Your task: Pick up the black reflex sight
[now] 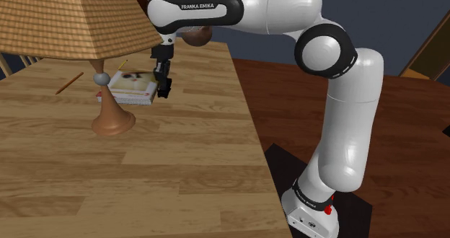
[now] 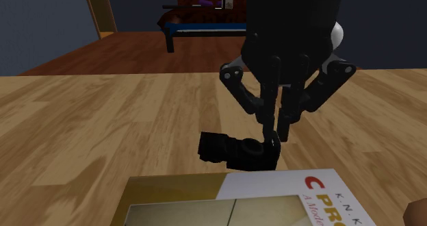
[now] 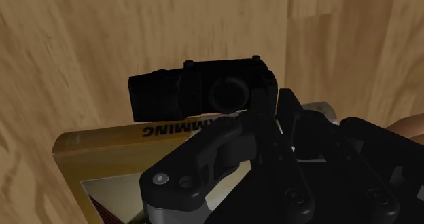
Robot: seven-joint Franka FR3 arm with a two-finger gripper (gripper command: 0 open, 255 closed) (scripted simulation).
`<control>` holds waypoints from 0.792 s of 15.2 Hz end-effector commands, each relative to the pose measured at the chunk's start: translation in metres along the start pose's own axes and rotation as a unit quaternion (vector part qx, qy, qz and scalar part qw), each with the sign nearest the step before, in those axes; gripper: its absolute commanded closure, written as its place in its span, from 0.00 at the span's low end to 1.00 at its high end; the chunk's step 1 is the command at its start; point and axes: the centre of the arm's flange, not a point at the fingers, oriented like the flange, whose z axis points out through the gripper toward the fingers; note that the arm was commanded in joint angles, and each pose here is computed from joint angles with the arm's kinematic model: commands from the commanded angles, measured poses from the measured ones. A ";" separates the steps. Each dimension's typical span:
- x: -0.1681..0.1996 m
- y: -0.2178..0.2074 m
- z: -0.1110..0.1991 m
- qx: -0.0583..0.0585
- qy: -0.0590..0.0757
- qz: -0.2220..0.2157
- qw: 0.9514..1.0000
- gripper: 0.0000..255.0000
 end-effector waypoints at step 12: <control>0.002 0.002 -0.033 -0.029 -0.031 -0.014 0.999 1.00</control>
